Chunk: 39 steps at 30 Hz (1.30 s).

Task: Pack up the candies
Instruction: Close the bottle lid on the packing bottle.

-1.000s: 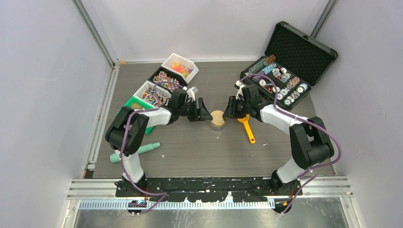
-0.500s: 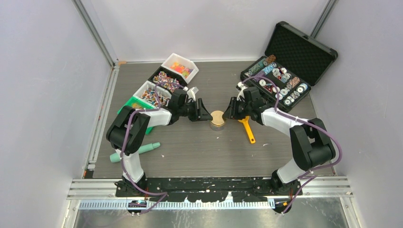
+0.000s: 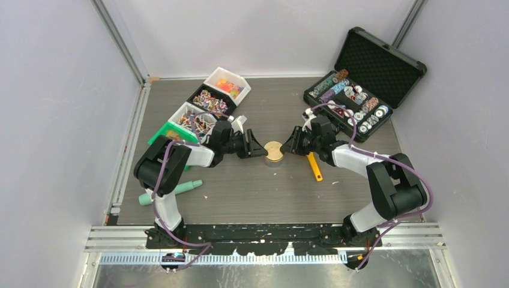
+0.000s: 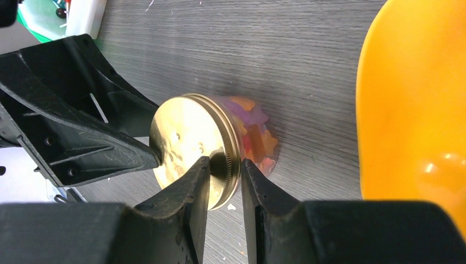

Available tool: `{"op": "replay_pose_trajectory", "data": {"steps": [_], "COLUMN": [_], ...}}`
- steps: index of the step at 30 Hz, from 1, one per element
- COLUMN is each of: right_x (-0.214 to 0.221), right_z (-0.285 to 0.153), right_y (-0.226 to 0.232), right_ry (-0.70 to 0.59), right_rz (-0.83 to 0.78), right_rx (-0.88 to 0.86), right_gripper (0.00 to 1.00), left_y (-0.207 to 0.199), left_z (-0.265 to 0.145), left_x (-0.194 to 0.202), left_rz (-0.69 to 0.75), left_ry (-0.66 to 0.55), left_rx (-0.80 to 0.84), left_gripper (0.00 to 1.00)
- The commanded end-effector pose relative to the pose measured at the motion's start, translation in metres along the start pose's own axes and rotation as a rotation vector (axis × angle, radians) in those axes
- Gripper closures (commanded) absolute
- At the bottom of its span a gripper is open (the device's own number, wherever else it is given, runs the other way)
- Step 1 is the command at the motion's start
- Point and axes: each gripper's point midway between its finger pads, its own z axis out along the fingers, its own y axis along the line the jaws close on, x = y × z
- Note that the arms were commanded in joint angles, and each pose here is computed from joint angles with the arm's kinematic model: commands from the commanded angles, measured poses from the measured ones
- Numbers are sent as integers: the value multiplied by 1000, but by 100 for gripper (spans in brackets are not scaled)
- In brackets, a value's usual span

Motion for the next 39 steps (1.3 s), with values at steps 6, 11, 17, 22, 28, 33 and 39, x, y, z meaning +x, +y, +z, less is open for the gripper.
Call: {"op": "replay_pose_trajectory", "data": {"steps": [6,11,17,22,28,33,39], "right_x": [6,17,41,57,66,64,29], "right_z": [-6,-6,-2,2,7,6,-7], "right_y": [5,-1,-16,-25,-20,-17,3], "right_ry": [23,44,79,89,94,86,21], "right_rz": [28,37,67,116,130,124,67], "right_rx": [-2,16,56,62,45,48,52], "right_gripper": [69,75,81,85,88,89,79], "left_y": [4,12,39,50,49,47,23], "left_z": [1,7,6,3,4,1,-13], "left_x": [13,11,23,35,35,31,4], "left_rz": [-32,-35,-10,-60,-64,-44,-19], "left_ry": [35,45,69,62,70,68,6], "left_rx": [-9,-38,-124,-110,-101,-122,-86], "left_gripper": [45,52,61,70,76,76,68]}}
